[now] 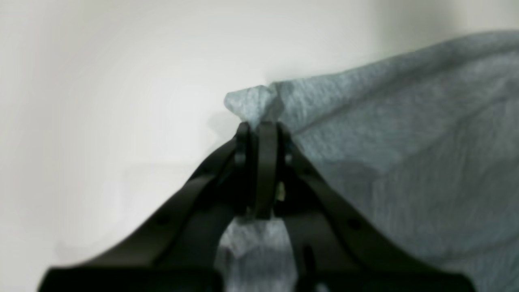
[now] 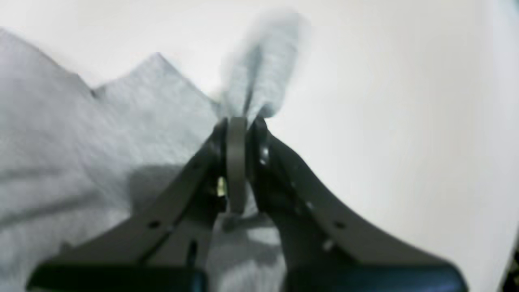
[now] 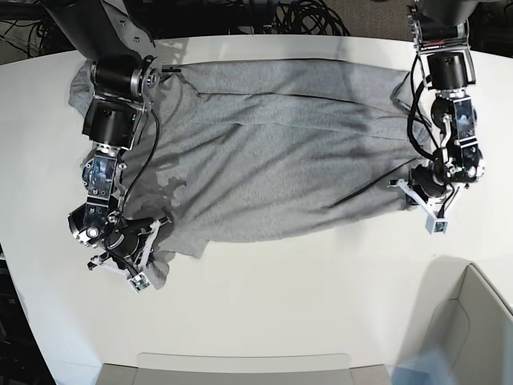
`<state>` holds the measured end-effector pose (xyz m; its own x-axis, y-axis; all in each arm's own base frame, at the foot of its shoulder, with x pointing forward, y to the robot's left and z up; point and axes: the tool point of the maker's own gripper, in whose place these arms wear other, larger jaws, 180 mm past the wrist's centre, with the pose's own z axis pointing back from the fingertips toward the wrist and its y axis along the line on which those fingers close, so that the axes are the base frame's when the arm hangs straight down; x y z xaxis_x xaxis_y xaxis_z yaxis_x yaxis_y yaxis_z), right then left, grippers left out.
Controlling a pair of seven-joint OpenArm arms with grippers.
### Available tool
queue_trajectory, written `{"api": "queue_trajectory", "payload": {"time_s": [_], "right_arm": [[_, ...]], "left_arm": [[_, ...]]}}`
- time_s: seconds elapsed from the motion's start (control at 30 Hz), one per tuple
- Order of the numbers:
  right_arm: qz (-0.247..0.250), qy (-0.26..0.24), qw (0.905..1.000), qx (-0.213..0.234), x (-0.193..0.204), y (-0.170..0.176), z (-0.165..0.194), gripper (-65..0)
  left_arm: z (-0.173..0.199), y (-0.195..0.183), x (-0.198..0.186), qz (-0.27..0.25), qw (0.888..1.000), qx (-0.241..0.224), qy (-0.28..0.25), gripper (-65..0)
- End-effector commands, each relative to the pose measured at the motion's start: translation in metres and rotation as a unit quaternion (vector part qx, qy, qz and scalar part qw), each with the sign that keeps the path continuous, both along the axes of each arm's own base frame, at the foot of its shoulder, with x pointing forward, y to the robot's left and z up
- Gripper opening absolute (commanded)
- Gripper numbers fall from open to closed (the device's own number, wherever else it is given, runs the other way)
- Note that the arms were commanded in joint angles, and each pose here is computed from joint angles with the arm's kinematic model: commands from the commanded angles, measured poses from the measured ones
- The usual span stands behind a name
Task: Fold the T-shirt properly
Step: 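Lift the hem with both grippers and fold it over toward the collar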
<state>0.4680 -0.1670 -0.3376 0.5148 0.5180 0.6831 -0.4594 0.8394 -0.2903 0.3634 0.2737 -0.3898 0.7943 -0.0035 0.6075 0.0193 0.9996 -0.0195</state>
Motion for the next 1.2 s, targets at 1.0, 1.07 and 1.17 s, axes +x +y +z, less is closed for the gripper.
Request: {"api": "queue_trajectory", "payload": {"time_s": [1.0,1.07,1.17], "right_arm": [[-0.068,-0.049,0.9951,-0.053,-0.104,-0.043,0.012,-64.5],[-0.087,-0.050,0.9937,-0.048,-0.108,-0.052,0.013,-64.5],[-0.113,-0.054,0.9912,-0.042,-0.115,-0.063,0.015,-64.5]], "left_arm": [[0.042,0.031,-0.076,0.013,0.997,0.071,0.006,-65.0],[0.043,0.028,-0.083,0.006,0.997,0.077,0.017,-65.0],[0.039,0.027,-0.092,0.004,0.996,0.079,0.031,-65.0]]}}
